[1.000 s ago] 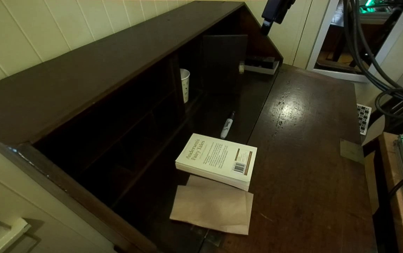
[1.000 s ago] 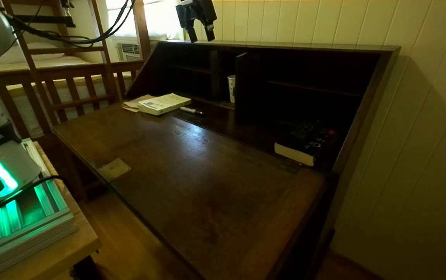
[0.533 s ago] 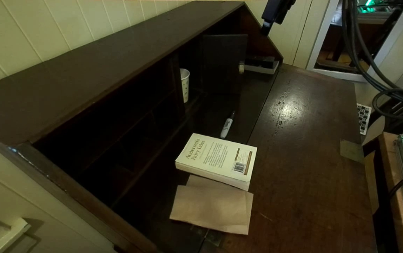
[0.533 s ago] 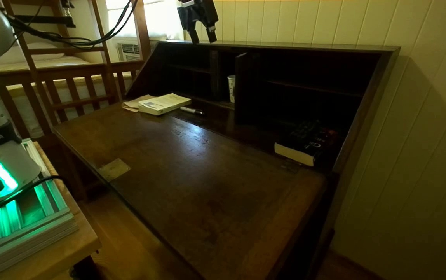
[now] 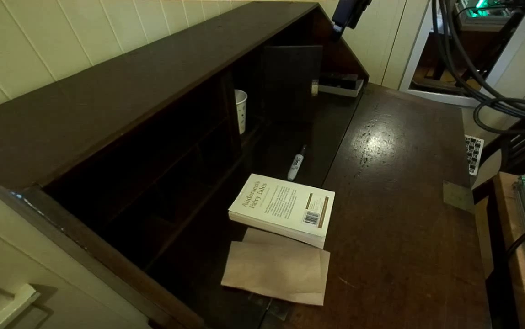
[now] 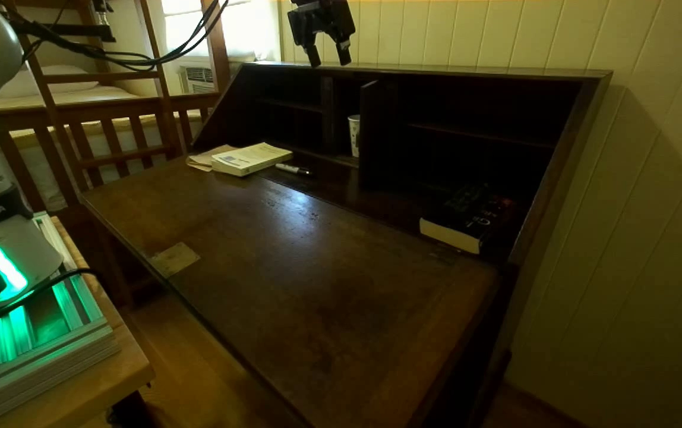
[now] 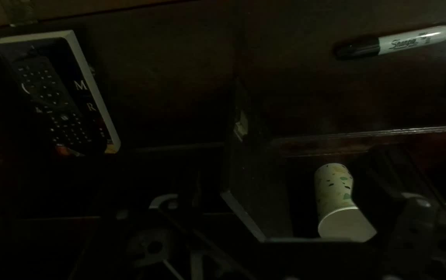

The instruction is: Remove the marker from the paper cup, put it on the table and close the door of time middle compartment

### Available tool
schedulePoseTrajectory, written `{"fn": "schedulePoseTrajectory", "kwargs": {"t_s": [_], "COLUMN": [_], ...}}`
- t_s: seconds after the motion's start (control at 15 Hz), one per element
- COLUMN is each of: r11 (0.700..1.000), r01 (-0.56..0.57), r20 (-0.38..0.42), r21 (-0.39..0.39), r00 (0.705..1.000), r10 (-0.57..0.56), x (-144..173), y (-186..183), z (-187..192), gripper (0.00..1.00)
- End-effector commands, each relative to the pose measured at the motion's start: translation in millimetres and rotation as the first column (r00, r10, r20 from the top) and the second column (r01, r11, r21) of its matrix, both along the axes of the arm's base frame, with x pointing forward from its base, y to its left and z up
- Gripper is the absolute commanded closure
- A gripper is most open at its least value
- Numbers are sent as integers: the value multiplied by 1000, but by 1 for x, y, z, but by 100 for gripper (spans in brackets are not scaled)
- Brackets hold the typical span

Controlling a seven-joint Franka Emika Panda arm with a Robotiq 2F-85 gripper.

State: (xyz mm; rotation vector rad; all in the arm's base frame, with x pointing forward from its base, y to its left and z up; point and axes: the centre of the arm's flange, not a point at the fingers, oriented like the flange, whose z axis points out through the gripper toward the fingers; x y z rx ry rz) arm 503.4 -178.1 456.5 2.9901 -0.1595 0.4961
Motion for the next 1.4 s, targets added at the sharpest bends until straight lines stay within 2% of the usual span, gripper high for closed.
{"fn": "schedulePoseTrajectory", "kwargs": {"t_s": [0.0, 0.4, 0.73, 1.33], "r11": [995, 979, 959, 944], "r01": [-94, -203, -282, -328], "r20": [-3, -17, 4, 39], "r21": [24, -27, 36, 24], "r00": [996, 979, 960, 944], "r10": [94, 202, 282, 327], "x": [28, 44, 55, 60], "y": [-22, -36, -28, -37], "z": [-5, -15, -29, -38], "gripper": [0, 0, 0, 0]}}
